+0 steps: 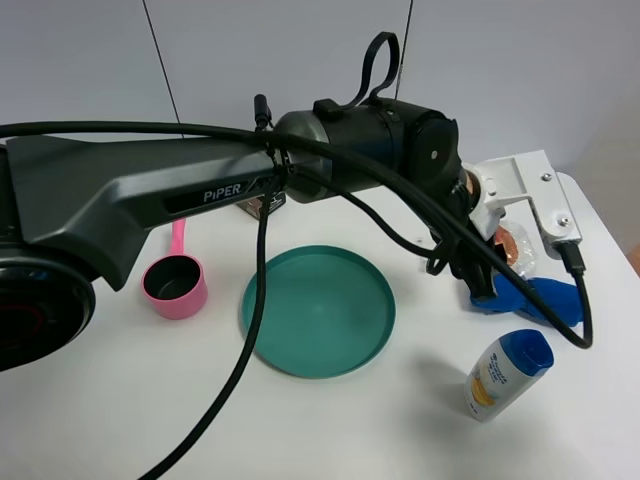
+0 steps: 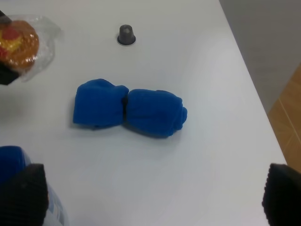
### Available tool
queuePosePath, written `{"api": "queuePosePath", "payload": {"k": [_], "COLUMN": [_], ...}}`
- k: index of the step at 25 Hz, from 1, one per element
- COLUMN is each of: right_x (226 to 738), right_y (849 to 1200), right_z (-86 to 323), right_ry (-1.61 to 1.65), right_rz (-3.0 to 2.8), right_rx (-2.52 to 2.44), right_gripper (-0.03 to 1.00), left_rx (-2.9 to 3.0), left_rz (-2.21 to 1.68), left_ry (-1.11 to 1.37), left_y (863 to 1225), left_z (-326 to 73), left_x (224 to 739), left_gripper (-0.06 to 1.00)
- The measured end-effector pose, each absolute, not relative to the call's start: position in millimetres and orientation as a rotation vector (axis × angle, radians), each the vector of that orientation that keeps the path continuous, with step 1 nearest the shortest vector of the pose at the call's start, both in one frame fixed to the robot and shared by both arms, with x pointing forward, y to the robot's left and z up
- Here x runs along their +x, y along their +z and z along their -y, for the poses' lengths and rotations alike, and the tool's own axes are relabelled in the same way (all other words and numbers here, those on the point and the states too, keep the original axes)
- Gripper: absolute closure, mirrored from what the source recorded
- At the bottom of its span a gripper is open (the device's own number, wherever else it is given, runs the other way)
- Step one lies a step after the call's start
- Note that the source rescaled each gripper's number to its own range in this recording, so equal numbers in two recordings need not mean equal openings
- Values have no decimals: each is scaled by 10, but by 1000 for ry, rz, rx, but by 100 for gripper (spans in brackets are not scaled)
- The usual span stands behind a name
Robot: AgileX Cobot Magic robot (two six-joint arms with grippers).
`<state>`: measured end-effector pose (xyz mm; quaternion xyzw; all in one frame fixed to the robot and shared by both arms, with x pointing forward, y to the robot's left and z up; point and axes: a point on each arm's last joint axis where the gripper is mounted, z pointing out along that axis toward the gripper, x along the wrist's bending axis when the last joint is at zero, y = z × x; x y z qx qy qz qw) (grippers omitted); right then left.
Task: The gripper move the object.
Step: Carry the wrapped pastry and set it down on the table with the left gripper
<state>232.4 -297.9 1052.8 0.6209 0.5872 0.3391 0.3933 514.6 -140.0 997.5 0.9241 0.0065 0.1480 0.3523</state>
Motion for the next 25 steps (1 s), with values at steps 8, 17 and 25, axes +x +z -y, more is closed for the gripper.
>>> {"api": "queuePosePath", "payload": {"k": [8, 17, 25], "right_x": [2324, 2324, 2324], "right_y": [10528, 10528, 10528], "right_z": [2979, 2979, 2979], "right_ry": [861, 861, 861], "right_rz": [-1490, -1490, -1490], "right_rx": [1576, 1576, 1576], "right_gripper": [-3, -3, -3], "left_rx": [2400, 2423, 2398], "left_rz": [21, 26, -9], "left_ry": [384, 420, 455], "left_y": [9970, 9961, 9979], "left_z": [1440, 1374, 1311], "left_x": [5073, 5165, 5298], "left_gripper": [94, 94, 94]}}
